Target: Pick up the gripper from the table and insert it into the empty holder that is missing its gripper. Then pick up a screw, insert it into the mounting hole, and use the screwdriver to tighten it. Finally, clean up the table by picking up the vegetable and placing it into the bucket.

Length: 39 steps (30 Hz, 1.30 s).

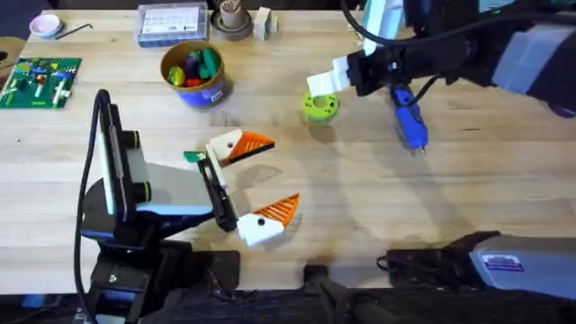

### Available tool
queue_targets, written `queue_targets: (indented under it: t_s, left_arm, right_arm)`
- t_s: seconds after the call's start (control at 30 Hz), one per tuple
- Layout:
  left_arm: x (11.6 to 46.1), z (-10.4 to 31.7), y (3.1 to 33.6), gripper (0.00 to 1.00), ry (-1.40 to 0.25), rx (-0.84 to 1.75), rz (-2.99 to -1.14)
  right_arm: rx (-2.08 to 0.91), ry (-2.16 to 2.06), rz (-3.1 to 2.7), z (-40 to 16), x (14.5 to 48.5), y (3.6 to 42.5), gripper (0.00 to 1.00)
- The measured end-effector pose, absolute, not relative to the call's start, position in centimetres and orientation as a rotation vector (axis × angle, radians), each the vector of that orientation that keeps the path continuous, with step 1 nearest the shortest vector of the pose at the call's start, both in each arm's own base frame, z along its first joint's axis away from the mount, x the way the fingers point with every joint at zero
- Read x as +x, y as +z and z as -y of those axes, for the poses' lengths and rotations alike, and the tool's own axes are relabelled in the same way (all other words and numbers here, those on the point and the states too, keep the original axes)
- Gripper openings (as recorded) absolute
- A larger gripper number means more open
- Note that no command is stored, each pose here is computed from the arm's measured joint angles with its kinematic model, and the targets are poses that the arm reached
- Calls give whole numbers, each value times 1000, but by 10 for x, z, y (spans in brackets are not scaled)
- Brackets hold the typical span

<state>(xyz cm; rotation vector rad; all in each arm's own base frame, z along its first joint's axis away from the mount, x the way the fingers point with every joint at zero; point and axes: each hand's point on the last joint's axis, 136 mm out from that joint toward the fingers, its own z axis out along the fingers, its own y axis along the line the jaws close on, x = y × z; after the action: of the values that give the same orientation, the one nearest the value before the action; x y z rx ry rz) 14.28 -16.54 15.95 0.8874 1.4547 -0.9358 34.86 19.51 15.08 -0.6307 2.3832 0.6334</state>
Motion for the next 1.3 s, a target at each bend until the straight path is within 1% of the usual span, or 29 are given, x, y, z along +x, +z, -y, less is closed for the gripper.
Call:
queue_targets:
  t_s: [0.07,0.23,0.37,0.47,0.6,0.83,0.93,1.17,1.3]
  left_arm:
    - [143,165,160,993,-936,887,-1455]
    - [143,165,160,993,-936,887,-1455]
    - [143,165,160,993,-936,887,-1455]
    - [143,165,160,993,-936,887,-1455]
    - [143,165,160,993,-936,888,-1454]
    - [143,165,160,993,-936,887,-1455]
    - [143,165,160,993,-936,888,-1454]
    - [143,165,160,993,-936,887,-1455]
    - [143,165,160,993,-936,888,-1454]
  right_arm:
    - [-674,548,-2368,-188,353,151,993]
    - [-726,393,-2410,-173,360,129,992]
    - [-747,343,-2457,-168,363,108,860]
    - [-754,326,-2479,-167,364,99,831]
    - [-761,319,-2503,-166,364,89,757]
    - [-783,319,-2547,-169,362,69,687]
    - [-798,320,-2551,-172,361,64,624]
    - [-805,309,-2547,-173,365,59,569]
    - [-803,305,-2544,-174,367,58,477]
